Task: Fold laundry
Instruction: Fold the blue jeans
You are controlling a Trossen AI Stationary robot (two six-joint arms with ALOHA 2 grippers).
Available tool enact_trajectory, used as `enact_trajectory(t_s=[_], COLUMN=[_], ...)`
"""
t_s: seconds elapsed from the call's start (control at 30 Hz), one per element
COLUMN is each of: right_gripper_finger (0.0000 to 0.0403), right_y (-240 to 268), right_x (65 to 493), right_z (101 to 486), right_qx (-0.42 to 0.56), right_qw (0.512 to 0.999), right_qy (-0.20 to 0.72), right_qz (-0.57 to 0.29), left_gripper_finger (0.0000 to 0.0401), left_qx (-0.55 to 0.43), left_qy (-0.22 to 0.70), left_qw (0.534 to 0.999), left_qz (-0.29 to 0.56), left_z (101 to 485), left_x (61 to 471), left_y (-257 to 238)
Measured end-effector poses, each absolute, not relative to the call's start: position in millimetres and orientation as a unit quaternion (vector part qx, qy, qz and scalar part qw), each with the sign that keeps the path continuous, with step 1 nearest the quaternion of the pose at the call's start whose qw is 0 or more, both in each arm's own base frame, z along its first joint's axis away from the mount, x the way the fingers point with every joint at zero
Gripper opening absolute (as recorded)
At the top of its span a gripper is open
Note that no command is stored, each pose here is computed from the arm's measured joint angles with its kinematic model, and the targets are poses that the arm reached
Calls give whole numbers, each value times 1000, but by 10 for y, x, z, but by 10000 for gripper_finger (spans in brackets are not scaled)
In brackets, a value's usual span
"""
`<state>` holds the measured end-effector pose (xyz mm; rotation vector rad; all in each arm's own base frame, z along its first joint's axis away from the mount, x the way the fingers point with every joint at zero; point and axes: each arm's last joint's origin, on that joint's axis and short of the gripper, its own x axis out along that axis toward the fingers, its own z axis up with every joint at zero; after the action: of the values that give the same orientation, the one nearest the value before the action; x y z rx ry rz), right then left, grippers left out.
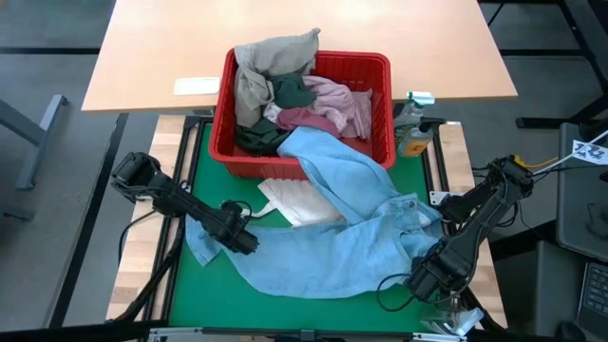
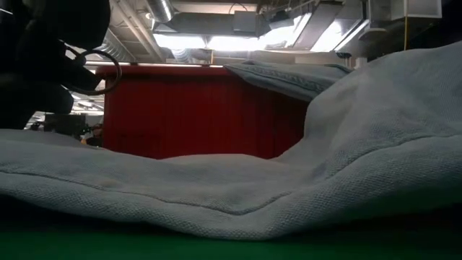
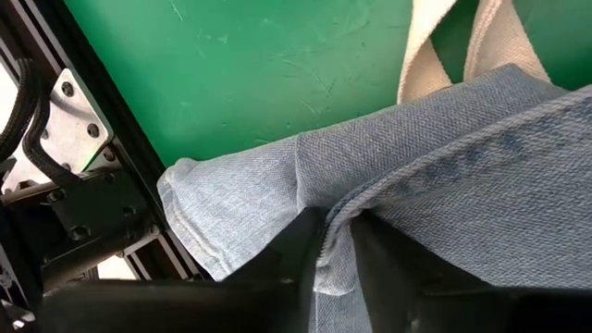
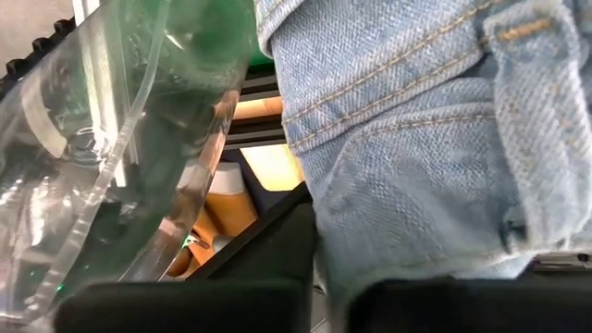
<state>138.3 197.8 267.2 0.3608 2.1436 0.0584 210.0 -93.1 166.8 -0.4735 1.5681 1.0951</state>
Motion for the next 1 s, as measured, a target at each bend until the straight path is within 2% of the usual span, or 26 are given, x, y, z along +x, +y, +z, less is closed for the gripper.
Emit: enact_trajectory(t_s=[0.17, 0.3, 0.5, 0.6, 0.73, 1.0], right_gripper_finger=[98, 134, 147, 147, 147, 147], right_y=[1964, 1933, 1897, 1892, 1891, 1891], right_x=[1373, 1353, 1326, 1324, 1324, 1324], right_z=[2674, 2678, 2693, 2698, 2699, 2699], right_qx=[143, 125, 108, 108, 108, 108], right_qw=[461, 461, 457, 457, 457, 457], right_qy=[875, 878, 883, 883, 883, 883], right_qz=[16, 9, 11, 11, 11, 11], left_gripper_finger=[108, 118, 119, 119, 119, 119], left_qx=[-201, -198, -183, -184, -198, -217], left_qy=[663, 670, 687, 680, 645, 471], left_qw=[553, 550, 527, 536, 591, 795], left_qz=[463, 458, 467, 465, 441, 315], left_z=[1667, 1675, 1902, 2057, 2266, 2520], left_x=[2101, 2097, 2123, 2188, 2354, 2890], left_y=[-932, -934, -961, -986, -1040, -1185])
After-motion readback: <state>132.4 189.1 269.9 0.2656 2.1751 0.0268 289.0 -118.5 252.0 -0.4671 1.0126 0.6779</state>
